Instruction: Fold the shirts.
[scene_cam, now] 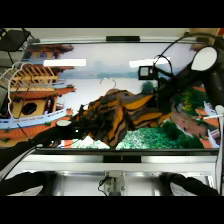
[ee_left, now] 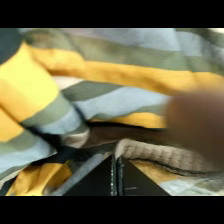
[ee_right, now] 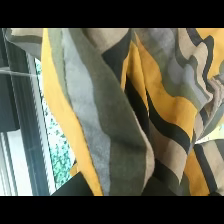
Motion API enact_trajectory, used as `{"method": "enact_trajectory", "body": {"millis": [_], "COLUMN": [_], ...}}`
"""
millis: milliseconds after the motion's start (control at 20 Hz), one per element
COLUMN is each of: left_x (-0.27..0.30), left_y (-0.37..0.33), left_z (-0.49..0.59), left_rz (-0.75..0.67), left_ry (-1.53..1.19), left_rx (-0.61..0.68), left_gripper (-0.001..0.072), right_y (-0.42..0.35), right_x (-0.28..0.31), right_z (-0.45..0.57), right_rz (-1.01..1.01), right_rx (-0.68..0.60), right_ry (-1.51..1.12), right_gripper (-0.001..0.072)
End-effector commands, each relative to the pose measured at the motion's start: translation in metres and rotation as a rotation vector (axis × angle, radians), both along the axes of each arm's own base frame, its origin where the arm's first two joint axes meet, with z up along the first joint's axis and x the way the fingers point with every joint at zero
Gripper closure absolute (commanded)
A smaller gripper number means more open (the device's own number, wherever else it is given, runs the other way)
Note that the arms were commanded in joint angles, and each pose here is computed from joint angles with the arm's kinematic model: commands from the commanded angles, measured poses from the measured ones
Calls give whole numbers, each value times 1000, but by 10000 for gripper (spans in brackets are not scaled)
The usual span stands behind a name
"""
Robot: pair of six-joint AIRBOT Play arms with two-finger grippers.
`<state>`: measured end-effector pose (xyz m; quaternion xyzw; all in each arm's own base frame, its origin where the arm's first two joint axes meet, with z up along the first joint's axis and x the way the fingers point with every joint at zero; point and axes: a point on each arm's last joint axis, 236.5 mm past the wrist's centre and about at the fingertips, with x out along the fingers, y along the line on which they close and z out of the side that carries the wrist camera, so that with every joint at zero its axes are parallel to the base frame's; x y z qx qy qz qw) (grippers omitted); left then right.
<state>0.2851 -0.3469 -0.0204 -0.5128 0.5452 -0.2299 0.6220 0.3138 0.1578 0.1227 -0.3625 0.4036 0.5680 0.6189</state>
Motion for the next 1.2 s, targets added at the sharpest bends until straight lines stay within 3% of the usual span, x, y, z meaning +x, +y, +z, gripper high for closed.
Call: {"method": "enact_trajectory", "body": {"millis": [0,550,900,1150], "left_x": [21,65,83,104], "left_y": [18,119,178,185], "left_z": [18,33,9,30], "left_rz": [42,123,199,225], "left_ry": [-67,-122,-129,-204], "left_rx": [-5,60,210,222], "left_gripper": [667,669,670,669], "right_y": [-7,-7,-3,-1], "right_x": [0,1,-5,-11], "right_z": [-3,-3,-2,-1], "right_rz": [-10,-77,-73,-60], "right_rx": [-31,-29,-14,-5], "right_ry": [6,29,58,77], "right_gripper": [652,652,653,654]}}
